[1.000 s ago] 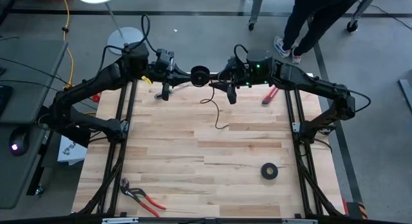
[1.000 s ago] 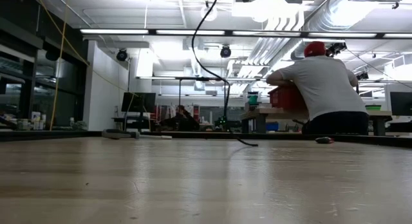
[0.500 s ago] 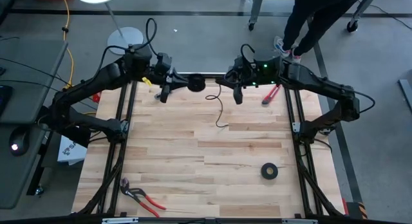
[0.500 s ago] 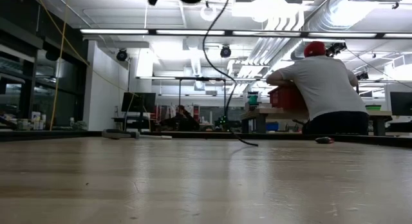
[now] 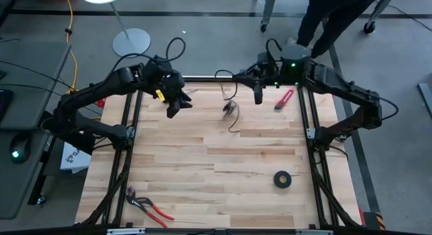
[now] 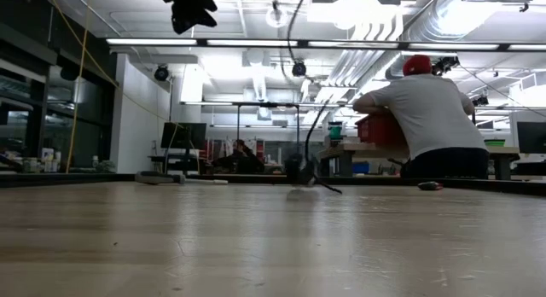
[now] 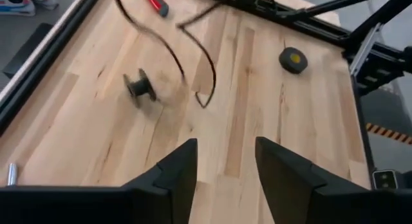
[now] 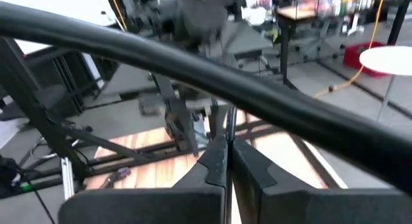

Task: Coil cords
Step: Uncoil the black wire from the black spool

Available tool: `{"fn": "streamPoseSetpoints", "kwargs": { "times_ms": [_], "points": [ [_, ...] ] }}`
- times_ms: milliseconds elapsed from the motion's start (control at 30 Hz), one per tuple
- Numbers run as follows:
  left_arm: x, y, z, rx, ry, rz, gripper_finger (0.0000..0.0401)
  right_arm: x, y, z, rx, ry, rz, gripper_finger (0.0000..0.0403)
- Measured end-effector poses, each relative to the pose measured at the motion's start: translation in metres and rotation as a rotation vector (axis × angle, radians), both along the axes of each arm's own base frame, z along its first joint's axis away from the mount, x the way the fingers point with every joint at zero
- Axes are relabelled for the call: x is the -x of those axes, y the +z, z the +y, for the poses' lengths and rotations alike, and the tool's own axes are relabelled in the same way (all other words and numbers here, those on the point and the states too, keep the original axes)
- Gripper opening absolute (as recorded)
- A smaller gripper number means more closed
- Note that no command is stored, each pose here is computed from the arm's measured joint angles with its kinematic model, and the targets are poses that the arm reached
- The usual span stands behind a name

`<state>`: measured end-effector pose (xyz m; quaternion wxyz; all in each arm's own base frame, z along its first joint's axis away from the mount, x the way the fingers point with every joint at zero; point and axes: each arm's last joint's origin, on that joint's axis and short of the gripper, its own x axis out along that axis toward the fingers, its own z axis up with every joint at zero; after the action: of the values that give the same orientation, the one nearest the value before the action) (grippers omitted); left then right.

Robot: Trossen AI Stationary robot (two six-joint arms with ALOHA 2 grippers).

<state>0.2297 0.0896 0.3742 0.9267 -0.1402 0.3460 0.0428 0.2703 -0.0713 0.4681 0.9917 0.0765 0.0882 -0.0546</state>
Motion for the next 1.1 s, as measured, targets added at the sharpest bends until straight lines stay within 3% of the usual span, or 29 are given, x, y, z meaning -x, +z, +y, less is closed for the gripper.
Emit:
{"fn": "streamPoseSetpoints", "kwargs": {
  "times_ms": [233, 433, 567, 800, 967, 1100],
  "points": [
    [-0.024, -0.020, 0.009, -0.018, -0.043, 0.052, 0.0159, 0.027, 0.048, 0.008, 0.026, 0.003, -0.068, 0.0000],
    [-0.053, -0.053, 0.021, 0.002, -0.081, 0.156, 0.0159, 0.053, 0.048, 0.021, -0.060, 0.009, 0.164, 0.0000],
    [-0.072, -0.081, 0.027, 0.032, -0.129, 0.225, 0.0159, 0.057, 0.028, 0.035, -0.132, 0.041, 0.373, 0.0000],
    [-0.095, -0.133, 0.028, 0.150, -0.242, 0.369, 0.0159, 0.053, -0.023, 0.047, -0.215, -0.063, 0.718, 0.0001],
    [-0.092, -0.156, 0.028, 0.237, -0.273, 0.400, 0.0159, 0.040, -0.081, 0.052, -0.262, -0.059, 0.934, 0.0015],
    [-0.077, -0.162, 0.031, 0.272, -0.224, 0.333, 0.0159, 0.026, -0.127, 0.055, -0.290, -0.053, 0.980, 0.0039]
  ]
}}
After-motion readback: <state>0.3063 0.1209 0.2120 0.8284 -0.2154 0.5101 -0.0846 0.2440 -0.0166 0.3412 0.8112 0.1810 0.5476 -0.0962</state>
